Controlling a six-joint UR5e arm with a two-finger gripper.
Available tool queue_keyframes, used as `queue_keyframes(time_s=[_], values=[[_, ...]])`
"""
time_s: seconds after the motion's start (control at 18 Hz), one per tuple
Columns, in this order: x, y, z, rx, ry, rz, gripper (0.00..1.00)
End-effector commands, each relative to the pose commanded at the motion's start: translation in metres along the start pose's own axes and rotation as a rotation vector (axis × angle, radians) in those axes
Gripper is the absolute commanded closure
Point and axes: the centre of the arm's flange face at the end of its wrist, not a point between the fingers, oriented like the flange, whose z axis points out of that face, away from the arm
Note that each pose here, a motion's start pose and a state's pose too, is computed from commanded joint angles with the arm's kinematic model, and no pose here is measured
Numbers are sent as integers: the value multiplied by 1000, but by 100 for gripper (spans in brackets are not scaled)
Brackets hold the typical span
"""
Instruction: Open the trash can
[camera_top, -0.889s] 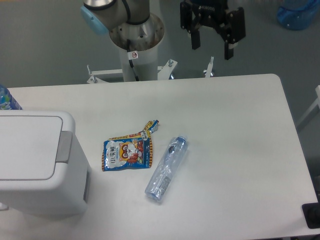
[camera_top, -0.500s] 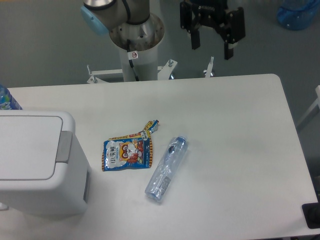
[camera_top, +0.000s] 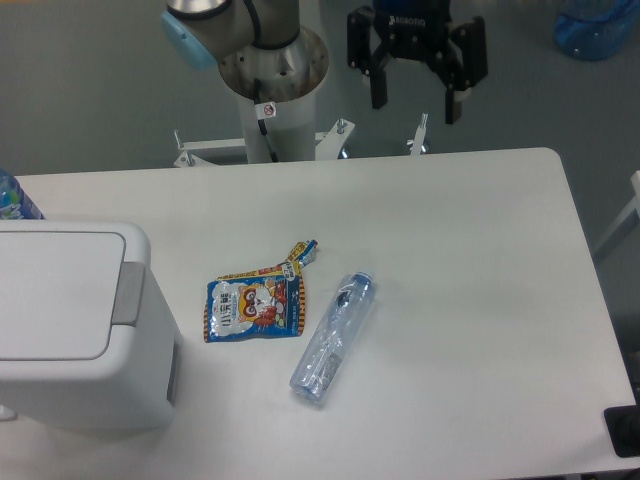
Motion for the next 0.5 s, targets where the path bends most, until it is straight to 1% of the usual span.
queue_keyframes(time_s=[0.17, 0.22, 0.5], values=[[16, -19, 10, 8, 31, -46, 0], [22, -26, 13, 10, 42, -75, 0], [61, -77, 36, 48, 79, -281, 0]])
